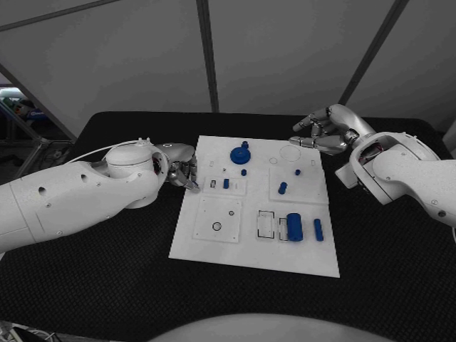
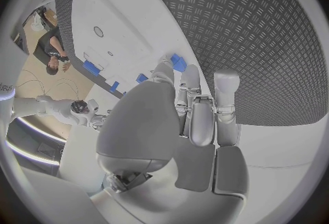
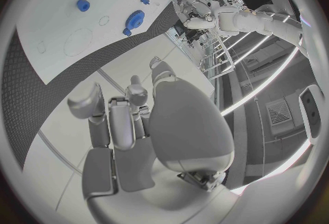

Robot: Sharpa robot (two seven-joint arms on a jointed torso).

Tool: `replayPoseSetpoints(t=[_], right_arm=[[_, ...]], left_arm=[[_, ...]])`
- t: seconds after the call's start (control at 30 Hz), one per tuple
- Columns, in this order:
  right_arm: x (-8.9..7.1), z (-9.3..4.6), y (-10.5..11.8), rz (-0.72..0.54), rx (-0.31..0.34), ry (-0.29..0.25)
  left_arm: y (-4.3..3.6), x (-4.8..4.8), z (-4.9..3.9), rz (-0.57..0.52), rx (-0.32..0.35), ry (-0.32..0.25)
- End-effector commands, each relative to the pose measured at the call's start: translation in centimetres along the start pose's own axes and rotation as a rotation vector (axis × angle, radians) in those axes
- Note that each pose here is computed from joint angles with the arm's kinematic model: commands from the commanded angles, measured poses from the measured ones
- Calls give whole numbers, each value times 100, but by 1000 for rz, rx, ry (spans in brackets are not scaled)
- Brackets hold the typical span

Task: Assemble the parts on the task board

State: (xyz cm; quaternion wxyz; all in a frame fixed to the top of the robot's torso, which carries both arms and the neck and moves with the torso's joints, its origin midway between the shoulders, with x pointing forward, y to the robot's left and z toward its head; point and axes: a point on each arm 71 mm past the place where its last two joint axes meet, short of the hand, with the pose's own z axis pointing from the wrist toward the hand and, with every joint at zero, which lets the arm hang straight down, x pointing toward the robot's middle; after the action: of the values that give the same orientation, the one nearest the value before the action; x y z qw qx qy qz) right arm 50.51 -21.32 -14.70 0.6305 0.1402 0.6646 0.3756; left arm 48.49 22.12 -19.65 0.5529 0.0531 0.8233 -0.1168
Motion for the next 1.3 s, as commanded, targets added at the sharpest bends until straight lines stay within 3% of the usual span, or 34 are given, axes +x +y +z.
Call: replayPoseSetpoints(t=[0.03,0.83,1.3], right_arm=[[-5,1,12,-2,-8,1],[-1,5,8,-3,-8,3],[4,6,7,-2,-7,4]], left_arm=[[-6,-13,-4,-23,9,-22],[49,3,-35,-16,-15,-4],[42,18,-34,-23,-14,17]])
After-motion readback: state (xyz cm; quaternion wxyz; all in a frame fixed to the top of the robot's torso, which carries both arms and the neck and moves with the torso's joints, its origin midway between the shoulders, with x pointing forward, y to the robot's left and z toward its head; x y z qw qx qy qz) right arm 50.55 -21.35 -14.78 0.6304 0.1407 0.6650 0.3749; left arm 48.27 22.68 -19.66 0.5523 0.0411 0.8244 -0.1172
